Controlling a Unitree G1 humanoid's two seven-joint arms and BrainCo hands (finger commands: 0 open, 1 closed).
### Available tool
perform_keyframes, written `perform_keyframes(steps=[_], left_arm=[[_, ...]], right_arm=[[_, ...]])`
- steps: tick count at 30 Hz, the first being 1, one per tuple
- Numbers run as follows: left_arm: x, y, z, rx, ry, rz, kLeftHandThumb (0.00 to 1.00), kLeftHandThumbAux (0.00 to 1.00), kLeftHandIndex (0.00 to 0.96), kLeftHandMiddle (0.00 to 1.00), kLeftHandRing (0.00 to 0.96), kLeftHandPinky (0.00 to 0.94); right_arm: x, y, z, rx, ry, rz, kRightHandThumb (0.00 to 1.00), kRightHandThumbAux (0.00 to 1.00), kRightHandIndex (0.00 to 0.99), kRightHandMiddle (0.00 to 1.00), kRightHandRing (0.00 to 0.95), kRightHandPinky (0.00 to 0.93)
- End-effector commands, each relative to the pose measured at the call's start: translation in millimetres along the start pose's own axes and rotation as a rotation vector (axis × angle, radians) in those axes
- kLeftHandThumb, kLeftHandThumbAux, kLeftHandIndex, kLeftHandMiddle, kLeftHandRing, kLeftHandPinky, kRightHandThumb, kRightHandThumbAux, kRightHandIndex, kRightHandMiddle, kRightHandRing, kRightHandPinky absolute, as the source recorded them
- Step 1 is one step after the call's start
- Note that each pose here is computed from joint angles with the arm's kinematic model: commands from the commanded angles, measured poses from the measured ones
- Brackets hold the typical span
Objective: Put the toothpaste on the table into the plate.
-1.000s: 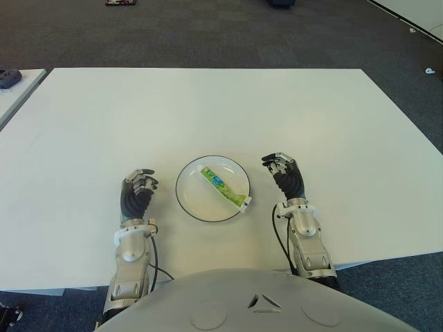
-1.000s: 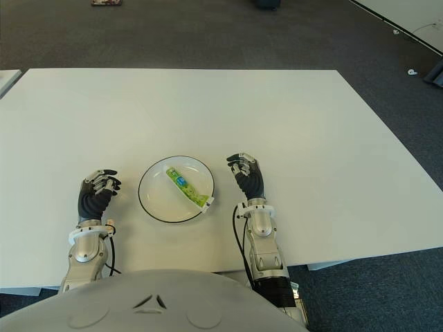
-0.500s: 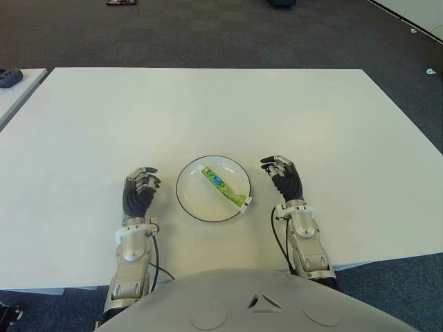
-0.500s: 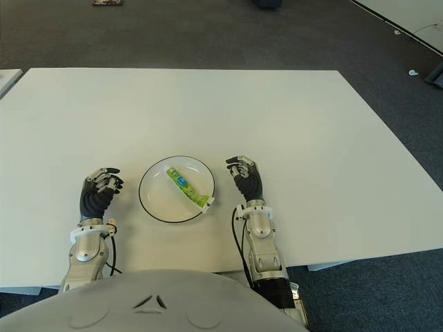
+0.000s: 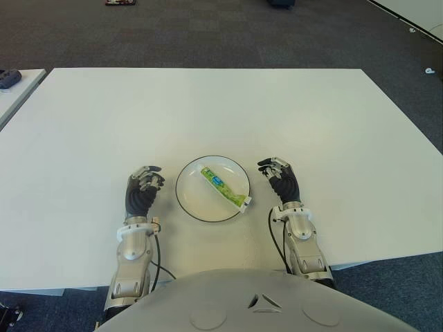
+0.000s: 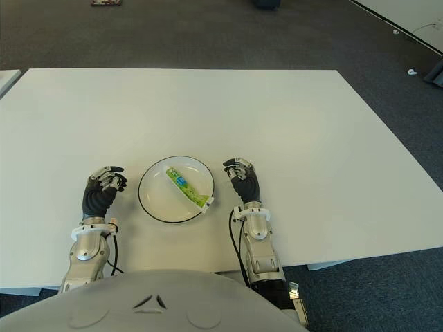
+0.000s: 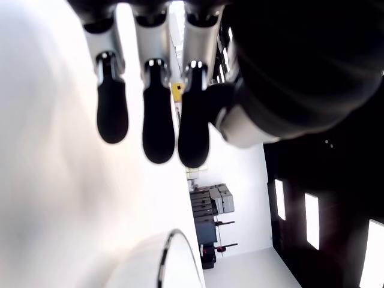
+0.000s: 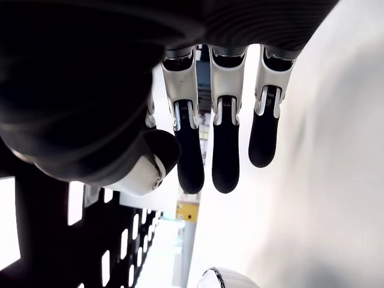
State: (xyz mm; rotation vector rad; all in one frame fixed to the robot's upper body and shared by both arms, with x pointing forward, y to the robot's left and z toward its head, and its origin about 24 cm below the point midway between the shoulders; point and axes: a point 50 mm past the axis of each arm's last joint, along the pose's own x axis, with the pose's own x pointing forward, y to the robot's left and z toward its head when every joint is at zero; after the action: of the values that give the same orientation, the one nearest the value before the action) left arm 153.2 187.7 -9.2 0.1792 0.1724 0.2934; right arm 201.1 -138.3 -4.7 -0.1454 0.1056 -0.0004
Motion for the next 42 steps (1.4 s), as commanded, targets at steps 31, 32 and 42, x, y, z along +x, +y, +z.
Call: perform_keyframes(steps=[31,32,42], left_arm=[[21.2,1.6,-1.5,0.04,0.001,-0.039,0.702,0.718,0.43,0.569,0.572,0.558],[21.8,1.1,-1.3,0.042,0.0,-0.04,0.702,0.718,0.43,0.567,0.572,0.556],[29.3,-2.8,-0.6,0.036,0.008,-0.059,0.701,0.717,0.429,0.556,0.565,0.541]], right_arm=[[11.8,2.7,0.4,0.084,-0.019,-0.086,0.708,0.732,0.423,0.434,0.42,0.427],[12.3,2.5,0.5,0.084,-0.021,-0.086,0.709,0.732,0.423,0.435,0.422,0.429],[20.1,-3.7,1.8,0.083,-0.025,-0.091,0.71,0.731,0.426,0.435,0.414,0.407]])
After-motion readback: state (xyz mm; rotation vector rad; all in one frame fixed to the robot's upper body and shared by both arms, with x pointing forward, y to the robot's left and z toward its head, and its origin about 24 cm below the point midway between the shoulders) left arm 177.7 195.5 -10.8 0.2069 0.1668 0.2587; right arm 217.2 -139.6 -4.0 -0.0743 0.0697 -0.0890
